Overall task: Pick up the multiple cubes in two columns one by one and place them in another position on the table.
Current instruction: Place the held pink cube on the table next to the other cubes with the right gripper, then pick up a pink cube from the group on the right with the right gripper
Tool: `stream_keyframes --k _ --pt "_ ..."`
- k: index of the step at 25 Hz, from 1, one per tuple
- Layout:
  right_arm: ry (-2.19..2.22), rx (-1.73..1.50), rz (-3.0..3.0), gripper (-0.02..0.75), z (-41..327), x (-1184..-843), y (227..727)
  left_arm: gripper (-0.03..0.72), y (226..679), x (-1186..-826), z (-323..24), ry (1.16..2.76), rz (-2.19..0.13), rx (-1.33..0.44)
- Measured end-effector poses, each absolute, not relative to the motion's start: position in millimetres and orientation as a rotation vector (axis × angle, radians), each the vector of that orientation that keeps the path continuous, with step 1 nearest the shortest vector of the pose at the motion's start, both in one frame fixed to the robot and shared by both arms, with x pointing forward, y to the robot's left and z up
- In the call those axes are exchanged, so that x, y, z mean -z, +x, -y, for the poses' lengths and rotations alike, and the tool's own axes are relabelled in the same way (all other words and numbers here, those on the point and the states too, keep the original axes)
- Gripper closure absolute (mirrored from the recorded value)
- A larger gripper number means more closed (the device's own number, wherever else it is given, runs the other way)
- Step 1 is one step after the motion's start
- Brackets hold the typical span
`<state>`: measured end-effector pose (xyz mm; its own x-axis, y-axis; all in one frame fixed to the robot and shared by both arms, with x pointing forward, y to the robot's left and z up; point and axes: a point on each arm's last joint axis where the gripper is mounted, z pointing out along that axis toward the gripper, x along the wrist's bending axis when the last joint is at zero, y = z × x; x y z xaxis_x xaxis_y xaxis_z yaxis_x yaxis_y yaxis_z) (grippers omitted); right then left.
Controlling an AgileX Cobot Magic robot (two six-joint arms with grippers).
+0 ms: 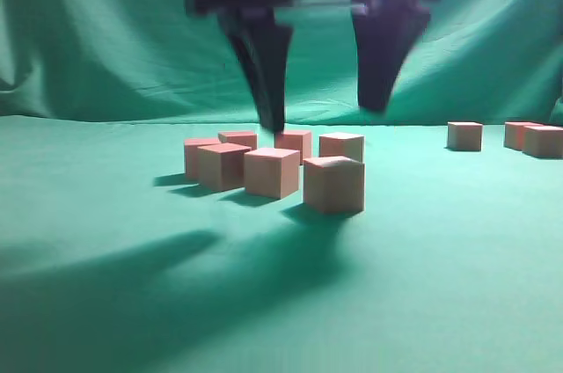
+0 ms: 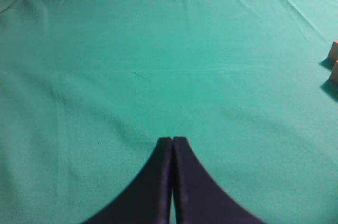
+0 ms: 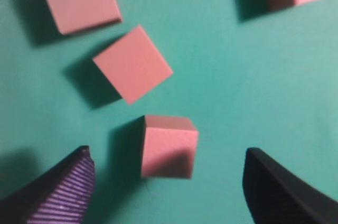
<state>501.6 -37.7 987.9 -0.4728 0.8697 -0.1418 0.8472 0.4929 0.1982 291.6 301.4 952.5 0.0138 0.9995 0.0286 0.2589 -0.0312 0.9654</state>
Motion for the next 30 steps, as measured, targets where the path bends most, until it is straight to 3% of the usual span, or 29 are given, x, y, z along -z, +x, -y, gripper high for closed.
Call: stream_keyframes --k 6,12,18,25,30 --pt "1.344 -0.304 -2.384 0.192 66 -1071 494 0.688 292 -953 -301 1.428 -1.378 -1.089" --pt "1.588 -0.363 -2.044 0.192 148 -1118 522 0.688 292 -953 -301 1.428 -1.378 -1.089" --pt "1.948 -0.325 -1.872 0.192 235 -1102 563 0.688 292 -953 -301 1.428 -1.378 -1.089" --pt "2.073 -0.393 -1.952 0.192 275 -1049 606 0.688 292 -953 -301 1.428 -1.378 -1.089" --pt "2.062 -0.327 -2.007 0.192 280 -1014 636 0.688 292 -953 -301 1.428 -1.378 -1.089"
